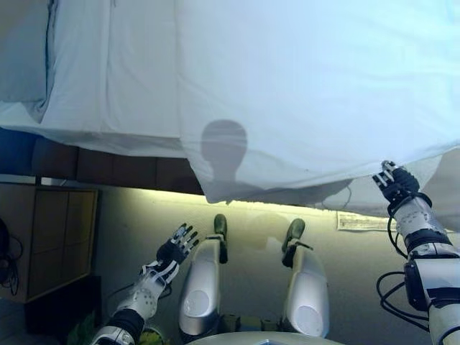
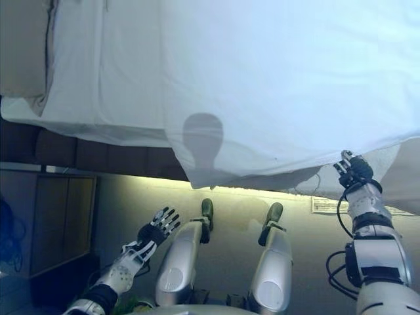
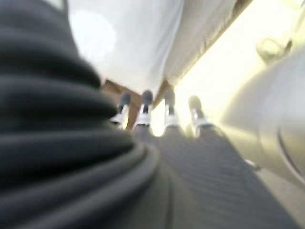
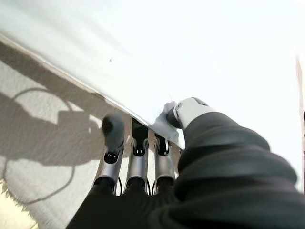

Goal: Make the bed neatly

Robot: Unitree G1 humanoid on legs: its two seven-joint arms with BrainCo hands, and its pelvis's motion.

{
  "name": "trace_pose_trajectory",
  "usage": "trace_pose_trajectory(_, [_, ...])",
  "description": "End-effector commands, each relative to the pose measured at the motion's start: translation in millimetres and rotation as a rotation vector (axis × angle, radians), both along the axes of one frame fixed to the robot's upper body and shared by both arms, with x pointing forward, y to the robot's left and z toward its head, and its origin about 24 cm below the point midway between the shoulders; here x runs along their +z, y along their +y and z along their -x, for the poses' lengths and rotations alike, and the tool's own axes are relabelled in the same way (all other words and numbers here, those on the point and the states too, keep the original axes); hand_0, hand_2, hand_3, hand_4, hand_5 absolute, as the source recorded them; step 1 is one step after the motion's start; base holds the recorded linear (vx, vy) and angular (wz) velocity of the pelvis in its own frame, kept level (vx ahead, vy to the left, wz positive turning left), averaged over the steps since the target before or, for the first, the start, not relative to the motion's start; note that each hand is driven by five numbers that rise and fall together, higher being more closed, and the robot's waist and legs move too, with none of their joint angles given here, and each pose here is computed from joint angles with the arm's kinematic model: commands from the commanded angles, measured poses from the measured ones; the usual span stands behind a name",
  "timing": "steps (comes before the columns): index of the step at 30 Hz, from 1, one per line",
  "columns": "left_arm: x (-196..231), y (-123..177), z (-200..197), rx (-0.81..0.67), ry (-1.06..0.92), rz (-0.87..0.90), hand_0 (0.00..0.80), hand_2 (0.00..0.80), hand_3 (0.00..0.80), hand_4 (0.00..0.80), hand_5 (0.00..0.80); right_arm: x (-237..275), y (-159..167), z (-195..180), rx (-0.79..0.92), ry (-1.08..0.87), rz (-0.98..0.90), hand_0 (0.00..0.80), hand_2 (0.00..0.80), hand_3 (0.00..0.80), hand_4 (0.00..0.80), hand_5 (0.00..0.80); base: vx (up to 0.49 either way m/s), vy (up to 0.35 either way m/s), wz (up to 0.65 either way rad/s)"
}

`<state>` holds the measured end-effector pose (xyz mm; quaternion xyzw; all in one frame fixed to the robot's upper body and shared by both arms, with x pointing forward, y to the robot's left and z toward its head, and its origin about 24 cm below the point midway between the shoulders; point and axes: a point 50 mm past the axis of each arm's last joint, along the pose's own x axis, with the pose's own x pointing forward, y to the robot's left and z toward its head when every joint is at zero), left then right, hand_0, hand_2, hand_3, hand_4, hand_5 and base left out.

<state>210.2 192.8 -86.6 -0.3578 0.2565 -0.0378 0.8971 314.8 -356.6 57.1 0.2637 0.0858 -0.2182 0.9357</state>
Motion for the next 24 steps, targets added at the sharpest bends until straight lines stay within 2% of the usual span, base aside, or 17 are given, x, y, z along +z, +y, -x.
trace_pose_trajectory(1, [-4.4,14.6,15.0,-0.001,0.006,-0.049,0.0,0.0,0.0,0.0,0.0,13.8,-4.3,-1.0,0.027,-0.093,0.057,0.8,0.8,0.8,0.8,0.8,0.031,-0.015,-0.02])
trace_pose_trajectory(12, [-4.7,17.7,10.6,-0.005,0.031,-0.067,0.0,0.0,0.0,0.0,0.0,21.4,0.4,-7.4,0.055,-0.12,0.049,0.8,0.8,0.8,0.8,0.8,0.004,-0.019,0.01])
trace_pose_trajectory(15, [-3.6,15.2,10.1,-0.056,0.009,-0.072,0.0,0.0,0.0,0.0,0.0,17.1,7.0,-9.3,0.088,-0.118,0.013,0.8,0.8,0.8,0.8,0.8,-0.003,0.003,-0.01])
trace_pose_trajectory(18, [1.2,9.8,6.0,-0.147,-0.02,-0.107,0.0,0.0,0.0,0.0,0.0,8.3,18.9,-10.7,0.132,-0.12,-0.026,0.8,0.8,0.8,0.8,0.8,0.0,0.022,-0.06])
trace_pose_trajectory(21, [-1.1,1.3,0.0,-0.246,0.044,-0.202,0.0,0.0,0.0,0.0,0.0,-1.0,41.2,-16.6,0.179,-0.134,-0.097,0.8,0.8,0.8,0.8,0.8,0.011,0.053,-0.09])
trace_pose_trajectory(24, [-0.6,-8.7,-14.1,-0.281,0.105,-0.224,0.0,0.0,0.0,0.0,0.0,-12.1,68.1,-21.7,0.251,-0.125,-0.147,0.8,0.8,0.8,0.8,0.8,0.022,0.047,-0.11])
